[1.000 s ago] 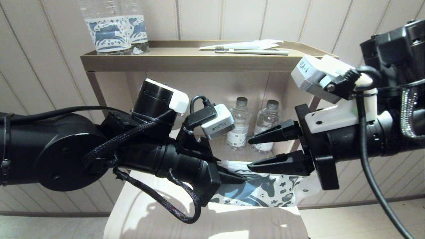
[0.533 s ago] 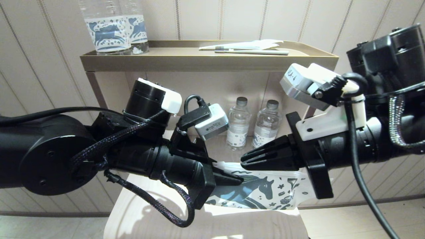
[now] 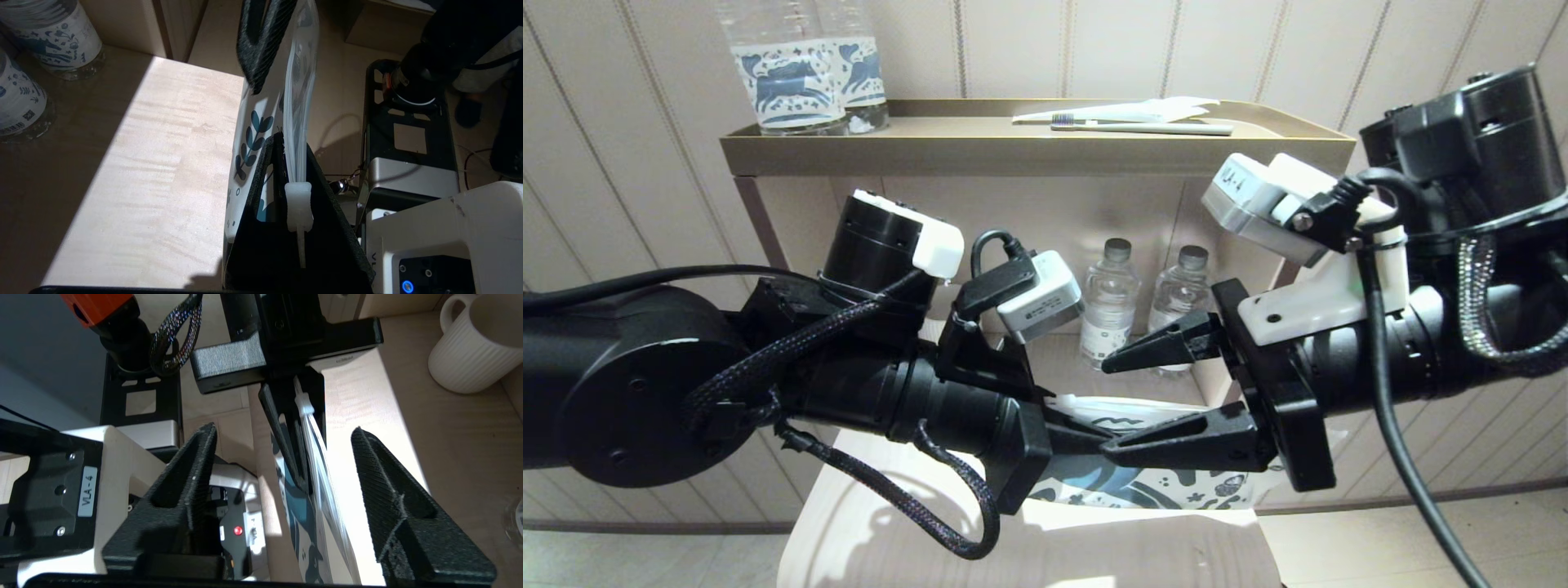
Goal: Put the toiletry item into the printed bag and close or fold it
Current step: Close the strorage bag and place it on the desk
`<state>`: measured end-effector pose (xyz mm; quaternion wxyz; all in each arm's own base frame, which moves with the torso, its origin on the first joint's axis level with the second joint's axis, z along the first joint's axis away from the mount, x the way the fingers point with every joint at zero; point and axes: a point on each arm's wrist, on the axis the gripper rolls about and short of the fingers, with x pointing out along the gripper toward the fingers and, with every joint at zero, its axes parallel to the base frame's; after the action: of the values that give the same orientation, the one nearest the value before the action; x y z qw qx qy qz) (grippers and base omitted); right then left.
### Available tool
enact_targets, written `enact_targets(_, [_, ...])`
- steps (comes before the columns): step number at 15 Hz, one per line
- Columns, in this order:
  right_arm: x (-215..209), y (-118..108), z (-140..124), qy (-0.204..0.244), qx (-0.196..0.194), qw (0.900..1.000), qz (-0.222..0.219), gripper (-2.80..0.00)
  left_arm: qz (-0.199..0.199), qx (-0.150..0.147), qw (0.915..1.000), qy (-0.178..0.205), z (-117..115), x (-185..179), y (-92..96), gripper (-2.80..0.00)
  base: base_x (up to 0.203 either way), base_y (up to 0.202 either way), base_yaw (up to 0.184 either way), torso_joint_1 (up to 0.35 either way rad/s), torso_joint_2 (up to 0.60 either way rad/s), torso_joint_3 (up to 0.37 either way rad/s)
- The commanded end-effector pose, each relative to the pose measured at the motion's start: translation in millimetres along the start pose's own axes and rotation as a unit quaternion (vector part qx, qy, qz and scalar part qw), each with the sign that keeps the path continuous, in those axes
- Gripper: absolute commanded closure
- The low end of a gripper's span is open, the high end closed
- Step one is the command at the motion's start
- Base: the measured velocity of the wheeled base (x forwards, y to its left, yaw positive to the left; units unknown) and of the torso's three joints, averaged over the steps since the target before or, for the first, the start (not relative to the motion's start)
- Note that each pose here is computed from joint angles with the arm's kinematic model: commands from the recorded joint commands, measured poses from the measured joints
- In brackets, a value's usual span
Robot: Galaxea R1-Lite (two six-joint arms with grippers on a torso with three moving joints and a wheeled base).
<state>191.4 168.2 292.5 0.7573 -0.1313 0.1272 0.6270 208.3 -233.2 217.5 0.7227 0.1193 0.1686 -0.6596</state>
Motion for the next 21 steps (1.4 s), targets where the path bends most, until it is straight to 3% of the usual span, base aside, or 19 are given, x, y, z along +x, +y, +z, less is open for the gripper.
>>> enact_targets(1, [5.7, -0.4, -2.6, -0.003, 0.003, 1.0, 0.006, -2.8, -0.007, 0.002, 1.0, -0.006, 1.7, 0.9, 0.9, 0.0, 0.0, 0.0, 0.0, 0.0, 0.0, 0.0])
enact_targets(5, [16.9, -5.4, -2.1, -0.041, 0.012, 0.999, 0.006, -2.8, -0.016, -0.01, 0.9998, -0.011, 2.7, 0.0, 1.8, 0.0, 0.0, 0.0, 0.0, 0.0, 0.0, 0.0])
enact_targets(18, [26.5, -9.8, -11.1, -0.031, 0.024, 0.999, 0.021, -2.8, -0.013, -0.012, 0.9997, -0.014, 2.1, -1.3, 5.4, 0.0, 0.0, 0.0, 0.0, 0.0, 0.0, 0.0])
enact_targets(19, [26.6, -9.8, -11.3, -0.031, 0.022, 0.999, 0.02, 0.0, -0.013, -0.011, 0.9998, -0.015, 2.2, -1.4, 5.5, 0.0, 0.0, 0.0, 0.0, 0.0, 0.0, 0.0])
enact_targets(21, [24.2, -8.9, -8.3, -0.036, 0.018, 0.999, 0.019, 0.0, -0.011, -0.01, 0.9997, -0.017, 2.8, -1.6, 5.5, 0.0, 0.0, 0.0, 0.0, 0.0, 0.0, 0.0])
